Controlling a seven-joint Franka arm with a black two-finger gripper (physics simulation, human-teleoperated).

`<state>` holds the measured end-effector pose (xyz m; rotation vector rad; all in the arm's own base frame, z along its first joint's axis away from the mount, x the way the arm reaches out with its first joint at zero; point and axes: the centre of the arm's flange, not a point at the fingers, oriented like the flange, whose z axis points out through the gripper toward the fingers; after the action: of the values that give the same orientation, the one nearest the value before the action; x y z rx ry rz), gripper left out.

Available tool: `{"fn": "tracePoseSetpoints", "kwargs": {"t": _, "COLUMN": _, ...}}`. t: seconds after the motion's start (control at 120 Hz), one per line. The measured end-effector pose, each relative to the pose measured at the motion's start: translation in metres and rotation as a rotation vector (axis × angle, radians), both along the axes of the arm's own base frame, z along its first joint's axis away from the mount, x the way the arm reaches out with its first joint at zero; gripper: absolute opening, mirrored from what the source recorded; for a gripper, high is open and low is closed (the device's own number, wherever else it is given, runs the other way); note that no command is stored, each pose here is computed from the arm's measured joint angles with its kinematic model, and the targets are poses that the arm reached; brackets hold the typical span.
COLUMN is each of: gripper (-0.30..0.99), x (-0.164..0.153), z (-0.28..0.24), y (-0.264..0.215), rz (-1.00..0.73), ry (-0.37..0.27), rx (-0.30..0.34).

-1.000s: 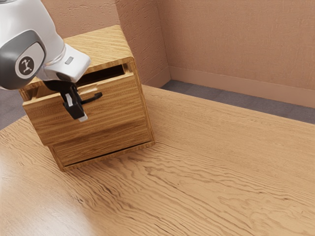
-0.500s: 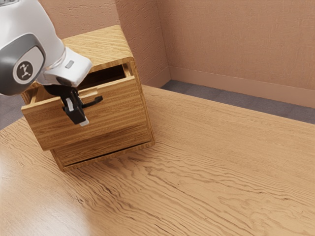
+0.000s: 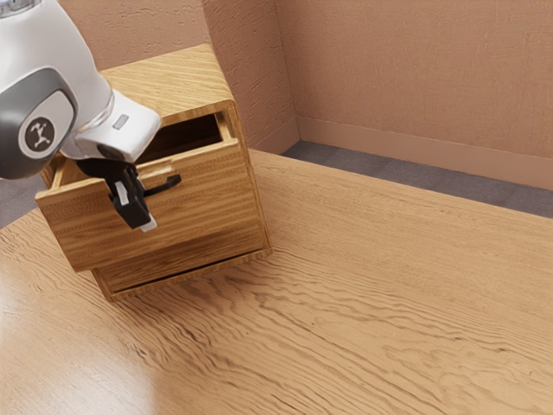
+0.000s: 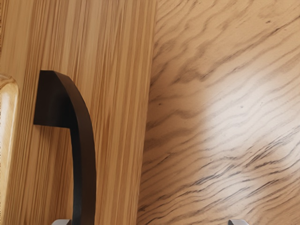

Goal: Pull the drawer handle with one arm to open the drawer

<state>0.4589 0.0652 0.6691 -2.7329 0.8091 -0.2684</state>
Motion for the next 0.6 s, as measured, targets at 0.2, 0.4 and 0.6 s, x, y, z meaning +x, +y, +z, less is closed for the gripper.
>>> {"fn": "tracePoseSetpoints", "kwargs": {"t": 0.2, "gripper": 0.41, "x": -0.005, "z": 0.0, "y": -0.011, "rz": -0.007, "ry": -0.002, "rx": 0.007}}
{"fn": "tracePoseSetpoints", "kwargs": {"t": 0.4, "gripper": 0.41, "x": -0.011, "z": 0.0, "y": -0.02, "rz": -0.009, "ry": -0.006, "rx": 0.009}}
{"fn": "tracePoseSetpoints", "kwargs": {"t": 0.6, "gripper": 0.39, "x": -0.019, "z": 0.003, "y": -0.038, "rz": -0.019, "ry": -0.011, "rx": 0.023}}
